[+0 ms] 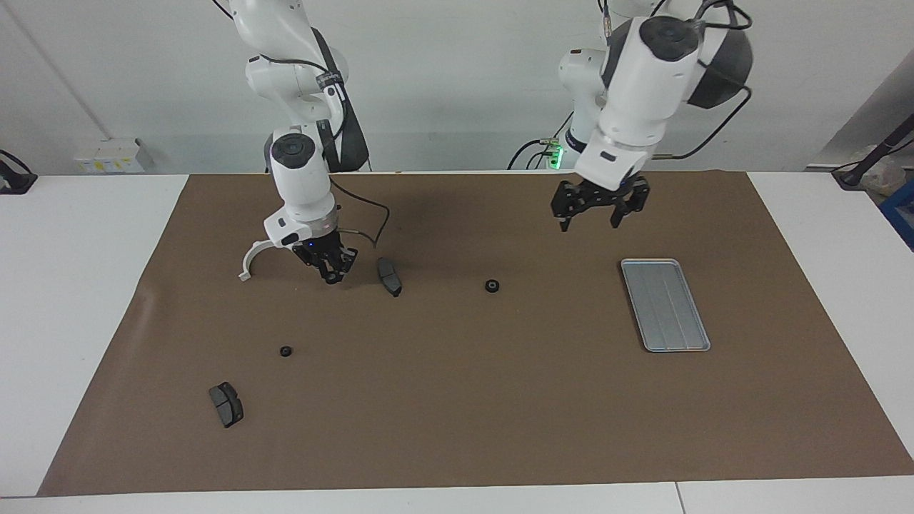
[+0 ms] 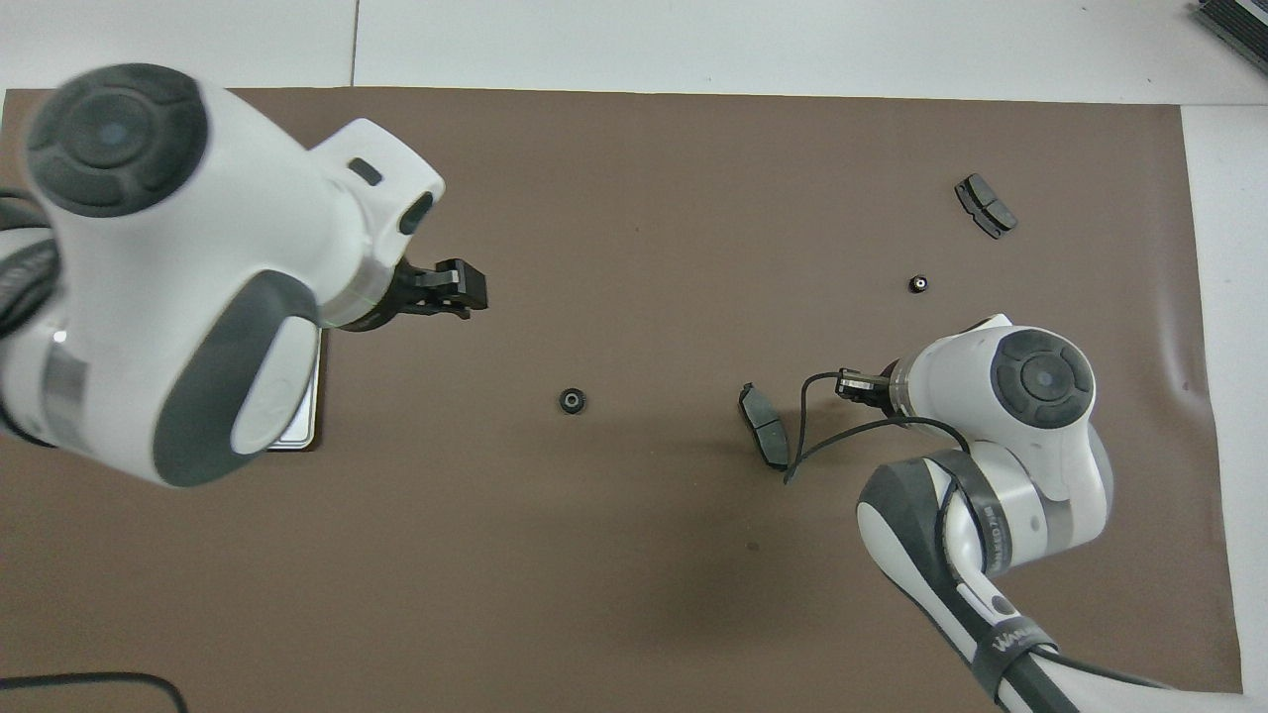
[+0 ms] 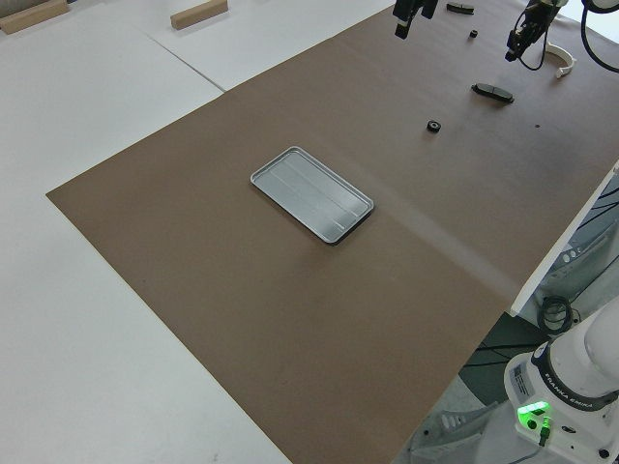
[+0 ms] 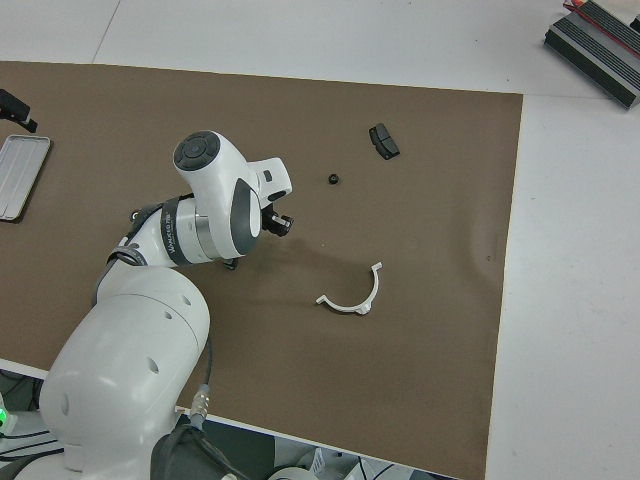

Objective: Pick bearing gear from pile to tray
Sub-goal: 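Reach the left gripper to the mid-table bearing and grasp it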

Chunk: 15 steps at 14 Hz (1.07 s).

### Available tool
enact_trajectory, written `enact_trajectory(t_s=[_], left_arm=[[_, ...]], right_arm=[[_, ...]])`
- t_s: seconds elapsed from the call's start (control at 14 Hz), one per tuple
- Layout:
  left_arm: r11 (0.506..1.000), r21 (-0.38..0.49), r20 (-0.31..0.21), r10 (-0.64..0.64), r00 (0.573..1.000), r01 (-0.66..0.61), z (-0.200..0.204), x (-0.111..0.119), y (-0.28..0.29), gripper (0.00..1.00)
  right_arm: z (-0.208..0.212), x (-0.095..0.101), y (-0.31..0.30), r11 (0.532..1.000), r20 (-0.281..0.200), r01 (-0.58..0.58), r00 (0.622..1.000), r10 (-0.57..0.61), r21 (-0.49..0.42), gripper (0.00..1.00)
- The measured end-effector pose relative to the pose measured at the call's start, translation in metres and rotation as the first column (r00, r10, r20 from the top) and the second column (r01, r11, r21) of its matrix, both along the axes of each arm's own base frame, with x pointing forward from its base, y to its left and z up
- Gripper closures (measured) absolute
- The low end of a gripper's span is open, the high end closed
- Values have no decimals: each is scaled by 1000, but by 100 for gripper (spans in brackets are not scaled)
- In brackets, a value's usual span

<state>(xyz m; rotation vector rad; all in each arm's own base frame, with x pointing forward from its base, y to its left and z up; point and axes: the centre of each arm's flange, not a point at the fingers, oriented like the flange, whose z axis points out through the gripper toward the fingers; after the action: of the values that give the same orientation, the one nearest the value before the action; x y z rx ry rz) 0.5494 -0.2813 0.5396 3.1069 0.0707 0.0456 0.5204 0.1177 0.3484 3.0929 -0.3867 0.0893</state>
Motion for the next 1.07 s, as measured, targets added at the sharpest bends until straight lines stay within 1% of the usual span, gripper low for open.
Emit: enact_trajectory(t_s=[0.07, 0.21, 0.29, 0.36, 0.5, 0.64, 1.07], left_arm=[[1000, 0, -7, 12, 1000, -12, -24, 0, -24, 0], [1000, 27, -42, 4, 999, -2, -78, 4, -52, 0], [999, 32, -43, 9, 999, -7, -105, 8, -62, 0], [999, 24, -28, 21, 999, -20, -136, 15, -69, 0], [999, 9, -5, 34, 999, -34, -178, 21, -68, 0], [999, 18, -15, 40, 999, -39, -199, 17, -61, 0], [999, 30, -37, 28, 999, -27, -209, -1, -58, 0]], right_arm=[[8, 9, 3, 1000, -6, 0, 1000, 0, -2, 66], [24, 25, 10, 1000, -15, -5, 1000, 5, -5, 66], [28, 31, 12, 1000, -16, -5, 1000, 5, -5, 66], [29, 35, 13, 1000, -16, -5, 1000, 5, -4, 66], [27, 37, 13, 1000, -19, -5, 1000, 5, -5, 66], [25, 37, 14, 1000, -22, -6, 1000, 6, -5, 66], [25, 35, 21, 1000, -22, -19, 1000, 19, -5, 66]])
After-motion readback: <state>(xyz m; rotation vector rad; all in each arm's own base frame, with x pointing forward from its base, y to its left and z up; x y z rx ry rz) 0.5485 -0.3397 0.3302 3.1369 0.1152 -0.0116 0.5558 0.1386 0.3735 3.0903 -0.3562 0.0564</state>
